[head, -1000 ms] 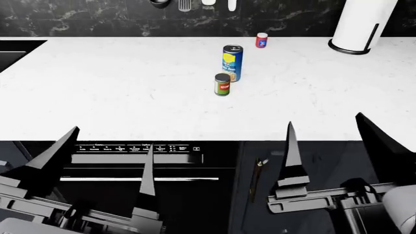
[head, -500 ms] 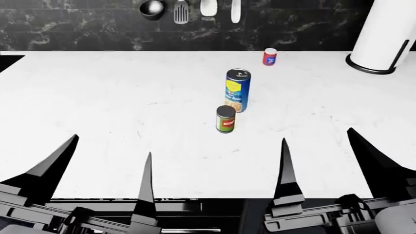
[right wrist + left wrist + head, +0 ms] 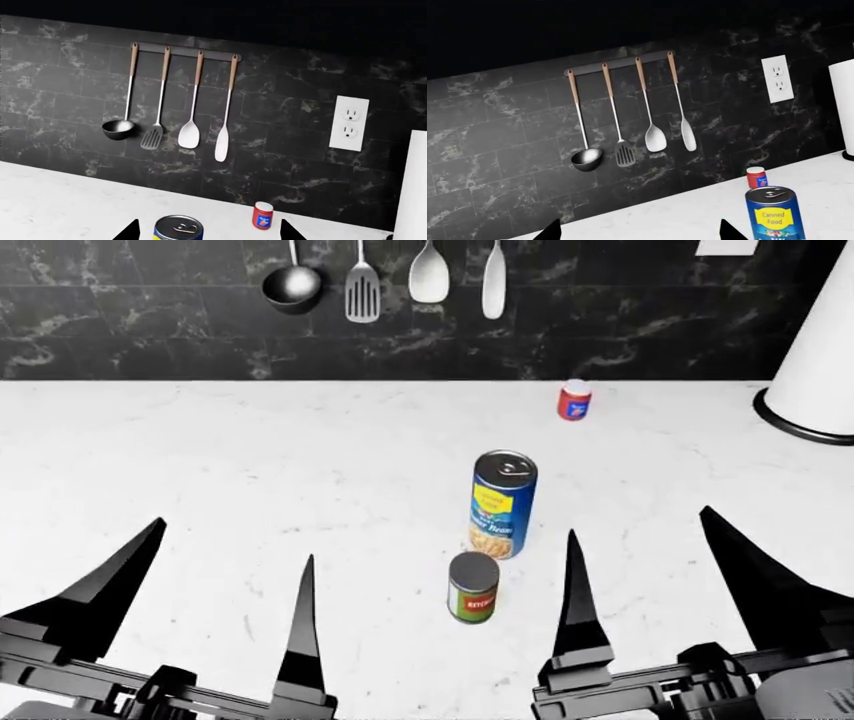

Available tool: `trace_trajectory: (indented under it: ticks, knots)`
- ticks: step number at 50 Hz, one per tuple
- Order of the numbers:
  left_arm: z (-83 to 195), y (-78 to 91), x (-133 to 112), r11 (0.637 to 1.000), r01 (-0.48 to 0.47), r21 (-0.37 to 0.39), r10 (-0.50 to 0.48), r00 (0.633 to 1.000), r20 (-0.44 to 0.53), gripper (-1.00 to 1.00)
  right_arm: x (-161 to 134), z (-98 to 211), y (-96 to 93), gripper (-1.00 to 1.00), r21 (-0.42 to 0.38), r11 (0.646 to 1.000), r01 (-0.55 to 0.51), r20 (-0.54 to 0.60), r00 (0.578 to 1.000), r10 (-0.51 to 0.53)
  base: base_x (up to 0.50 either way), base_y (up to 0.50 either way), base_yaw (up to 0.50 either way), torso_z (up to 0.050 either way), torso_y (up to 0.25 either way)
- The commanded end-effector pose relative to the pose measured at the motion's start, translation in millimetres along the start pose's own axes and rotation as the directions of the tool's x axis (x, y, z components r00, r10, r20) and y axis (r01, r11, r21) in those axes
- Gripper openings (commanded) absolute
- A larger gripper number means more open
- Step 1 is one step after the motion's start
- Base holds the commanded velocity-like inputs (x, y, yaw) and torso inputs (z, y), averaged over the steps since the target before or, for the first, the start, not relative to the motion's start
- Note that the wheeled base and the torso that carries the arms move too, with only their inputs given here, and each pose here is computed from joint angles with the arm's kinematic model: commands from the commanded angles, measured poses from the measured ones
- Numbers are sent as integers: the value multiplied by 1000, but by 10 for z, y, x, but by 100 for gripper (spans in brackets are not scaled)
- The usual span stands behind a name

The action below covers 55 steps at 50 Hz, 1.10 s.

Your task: Pick the cans from the counter and place them in their designated side in the cabinet.

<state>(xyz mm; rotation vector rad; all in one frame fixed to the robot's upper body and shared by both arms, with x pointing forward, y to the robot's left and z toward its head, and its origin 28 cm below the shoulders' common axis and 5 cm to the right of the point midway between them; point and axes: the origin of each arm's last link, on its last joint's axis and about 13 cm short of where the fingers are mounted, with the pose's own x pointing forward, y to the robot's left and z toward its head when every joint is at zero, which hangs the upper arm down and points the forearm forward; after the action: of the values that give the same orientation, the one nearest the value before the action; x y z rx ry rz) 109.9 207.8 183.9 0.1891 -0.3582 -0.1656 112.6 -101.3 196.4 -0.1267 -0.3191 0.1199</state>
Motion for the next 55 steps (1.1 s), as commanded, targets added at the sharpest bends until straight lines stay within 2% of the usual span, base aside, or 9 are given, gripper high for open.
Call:
trace_trajectory:
  ticks: [1,8,14,22,30,40,49,55]
  knots:
    - [2,-7,0,1000,2,-3,-2,1000,-4,100,-5,-1,6,100,7,1000,1,0,1000,-1,0,0,0,0,0]
    - [-3,-8,-12,1000,3,-7,-3,1000,-5,100,-14,-2,20,100,18,1000,-11,-10,1000,11,1,0,0,0,0]
    - [-5,1,-24,1000,1,-9,-1,1000,-3,100,-16,-2,26,100,15,1000,-23,-16,1000,23,500,0,0,0,0]
    - [-5,2,-25,1000,-1,-9,1,1000,-2,100,-40,-1,52,100,38,998,-52,-38,998,54,0,0,0,0,0]
    - [-8,-8,-25,1000,5,-9,-5,1000,-3,100,-52,74,155,100,184,964,-194,-163,961,224,0,0,0,0,0]
    - [2,-8,-11,1000,12,-7,-12,1000,1,100,107,-22,171,100,387,873,-295,-260,874,410,0,0,0,0,0]
    - [7,-9,-1,1000,17,-4,-17,1000,0,100,133,-48,138,100,488,826,-283,-307,830,466,0,0,0,0,0]
    - [5,-15,0,1000,20,-3,-20,1000,0,100,141,-70,119,100,506,819,-270,-322,822,469,0,0,0,0,2]
